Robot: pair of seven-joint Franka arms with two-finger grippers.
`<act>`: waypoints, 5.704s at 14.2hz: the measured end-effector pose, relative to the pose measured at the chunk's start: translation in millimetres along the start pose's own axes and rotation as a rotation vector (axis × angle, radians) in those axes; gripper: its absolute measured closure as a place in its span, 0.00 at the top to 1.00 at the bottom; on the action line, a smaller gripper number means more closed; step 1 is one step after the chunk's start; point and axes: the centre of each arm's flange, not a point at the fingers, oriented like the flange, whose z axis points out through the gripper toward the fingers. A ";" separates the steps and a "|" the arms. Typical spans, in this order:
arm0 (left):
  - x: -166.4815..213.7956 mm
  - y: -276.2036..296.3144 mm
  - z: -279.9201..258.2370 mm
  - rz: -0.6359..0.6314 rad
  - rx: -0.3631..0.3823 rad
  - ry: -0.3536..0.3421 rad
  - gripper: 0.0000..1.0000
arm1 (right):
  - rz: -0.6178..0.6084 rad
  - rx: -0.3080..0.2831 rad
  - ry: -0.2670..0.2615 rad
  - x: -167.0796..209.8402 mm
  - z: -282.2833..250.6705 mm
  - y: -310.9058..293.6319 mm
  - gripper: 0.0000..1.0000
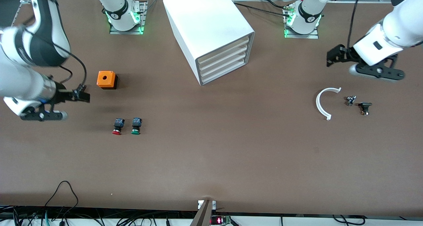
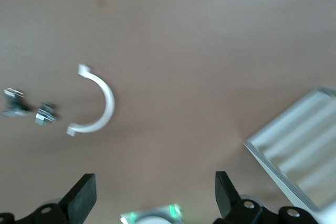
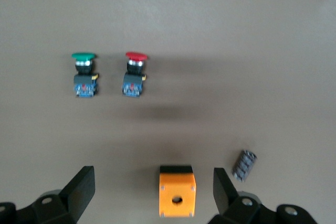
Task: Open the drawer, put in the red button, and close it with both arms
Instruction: 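Move the right gripper over the red button while the left gripper reaches the drawer, then open the drawer with the left gripper while the right gripper grasps the button, then lift the red button over the open drawer with the right gripper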
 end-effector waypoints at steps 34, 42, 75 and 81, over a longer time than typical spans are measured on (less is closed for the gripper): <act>-9.4 163.1 408.6 0.392 -1.101 0.008 0.59 | 0.104 0.149 0.040 54.9 211.2 -43.9 0.43; -27.4 181.8 421.8 0.403 -1.097 -0.037 0.11 | 0.303 0.183 -0.065 70.4 131.2 -74.0 0.43; 115.7 23.1 168.2 0.038 -0.424 -0.232 1.00 | 1.072 0.282 -0.058 -131.6 -5.0 -548.1 0.43; 120.1 -10.4 149.3 -0.017 0.056 -0.180 1.00 | 1.157 0.328 -0.035 -153.6 71.9 -598.7 0.43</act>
